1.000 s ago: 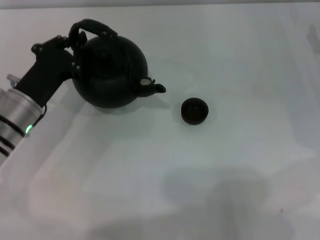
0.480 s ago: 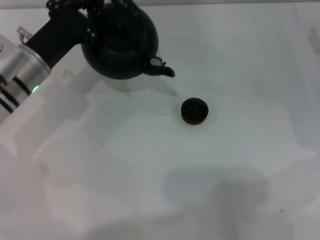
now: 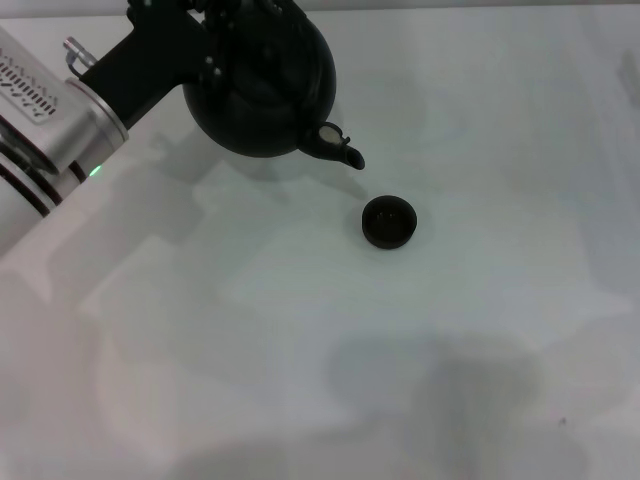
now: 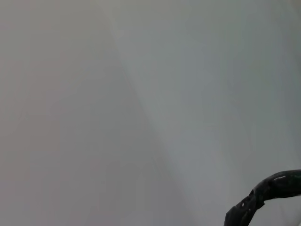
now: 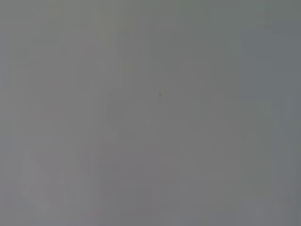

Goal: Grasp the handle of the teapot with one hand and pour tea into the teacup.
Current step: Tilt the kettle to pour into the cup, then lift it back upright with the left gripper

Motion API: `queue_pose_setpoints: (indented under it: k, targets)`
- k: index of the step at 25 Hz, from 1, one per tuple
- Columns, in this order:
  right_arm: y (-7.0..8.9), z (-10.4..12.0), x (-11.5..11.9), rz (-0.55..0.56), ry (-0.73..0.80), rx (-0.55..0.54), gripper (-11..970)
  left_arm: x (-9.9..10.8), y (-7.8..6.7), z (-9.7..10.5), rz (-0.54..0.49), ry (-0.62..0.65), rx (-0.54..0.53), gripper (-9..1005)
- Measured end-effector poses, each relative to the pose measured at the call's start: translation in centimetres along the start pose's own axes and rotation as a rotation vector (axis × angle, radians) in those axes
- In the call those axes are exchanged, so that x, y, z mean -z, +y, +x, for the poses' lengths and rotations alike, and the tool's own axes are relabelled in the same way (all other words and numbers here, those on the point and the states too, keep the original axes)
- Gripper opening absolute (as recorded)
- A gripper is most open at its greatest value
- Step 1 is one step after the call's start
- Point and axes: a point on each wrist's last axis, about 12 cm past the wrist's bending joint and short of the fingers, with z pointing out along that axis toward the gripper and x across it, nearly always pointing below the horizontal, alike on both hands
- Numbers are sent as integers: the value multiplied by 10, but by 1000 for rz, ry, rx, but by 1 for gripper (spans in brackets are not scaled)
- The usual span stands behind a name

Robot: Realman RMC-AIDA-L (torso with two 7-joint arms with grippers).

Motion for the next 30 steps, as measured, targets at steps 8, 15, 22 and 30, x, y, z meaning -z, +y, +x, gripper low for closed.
queue_pose_setpoints:
  k: [8,15,22,30]
  targets:
    - [-3,-6,-2,8,-28,-13,845,-8,-6,2,12,39,-22,99]
    - [-8,-10,-2,23,-42,-32,845,-18,-7,-1,26,39,-56,99]
    - [-8,-12,-4,36,-55,-44,845,-28,-20,-3,59,54,-118,98]
    - [-8,-13,-5,36,-56,-46,845,-33,-23,-3,87,63,-148,98]
